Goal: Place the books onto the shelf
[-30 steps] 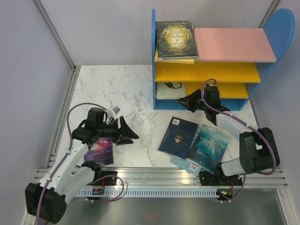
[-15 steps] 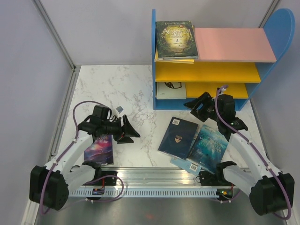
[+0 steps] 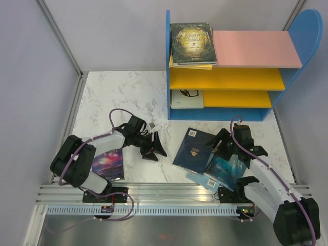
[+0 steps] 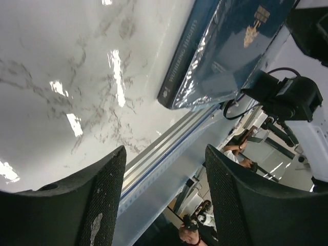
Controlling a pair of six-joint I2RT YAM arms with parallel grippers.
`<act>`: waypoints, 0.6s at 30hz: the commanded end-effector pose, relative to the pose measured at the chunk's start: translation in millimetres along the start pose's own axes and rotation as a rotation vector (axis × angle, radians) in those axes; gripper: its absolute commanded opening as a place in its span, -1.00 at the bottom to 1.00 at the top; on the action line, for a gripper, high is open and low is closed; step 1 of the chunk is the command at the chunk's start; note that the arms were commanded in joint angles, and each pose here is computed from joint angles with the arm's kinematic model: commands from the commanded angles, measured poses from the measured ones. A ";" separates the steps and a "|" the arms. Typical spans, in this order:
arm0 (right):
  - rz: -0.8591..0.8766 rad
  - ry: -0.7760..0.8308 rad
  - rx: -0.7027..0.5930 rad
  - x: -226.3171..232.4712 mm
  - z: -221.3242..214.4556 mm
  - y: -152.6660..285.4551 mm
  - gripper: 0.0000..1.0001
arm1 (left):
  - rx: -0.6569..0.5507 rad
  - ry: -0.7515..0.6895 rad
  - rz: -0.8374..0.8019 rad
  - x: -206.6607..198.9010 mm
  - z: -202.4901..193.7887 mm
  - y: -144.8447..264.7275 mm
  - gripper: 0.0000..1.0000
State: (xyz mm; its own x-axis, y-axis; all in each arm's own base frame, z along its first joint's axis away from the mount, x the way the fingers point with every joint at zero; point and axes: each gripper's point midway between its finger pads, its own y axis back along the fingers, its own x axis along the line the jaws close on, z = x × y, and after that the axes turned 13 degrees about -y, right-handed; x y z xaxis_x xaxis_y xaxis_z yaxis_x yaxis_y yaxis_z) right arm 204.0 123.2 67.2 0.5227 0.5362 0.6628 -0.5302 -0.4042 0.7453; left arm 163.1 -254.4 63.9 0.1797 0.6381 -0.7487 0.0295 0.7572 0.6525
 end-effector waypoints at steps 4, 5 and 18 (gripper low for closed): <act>-0.062 -0.046 0.060 -47.0 -32.5 -14.2 0.48 | -0.065 -0.039 -0.010 -3.1 42.5 -19.3 0.33; -0.072 -0.050 0.046 -49.9 -32.3 -16.2 0.47 | -0.064 -0.041 -0.006 -2.1 44.3 -21.8 0.33; -0.296 0.098 0.081 -70.2 -67.5 -45.6 0.46 | 0.076 -0.028 -0.004 10.2 32.7 -72.8 0.32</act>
State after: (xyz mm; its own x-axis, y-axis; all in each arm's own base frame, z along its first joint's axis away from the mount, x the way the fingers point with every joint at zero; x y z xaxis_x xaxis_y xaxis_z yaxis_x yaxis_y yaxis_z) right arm 194.1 183.4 38.6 0.4571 0.6234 0.6344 -0.4704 -0.4359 0.7673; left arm 198.0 -302.5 29.8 0.1908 0.6124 -0.7672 0.1020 0.7649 0.6360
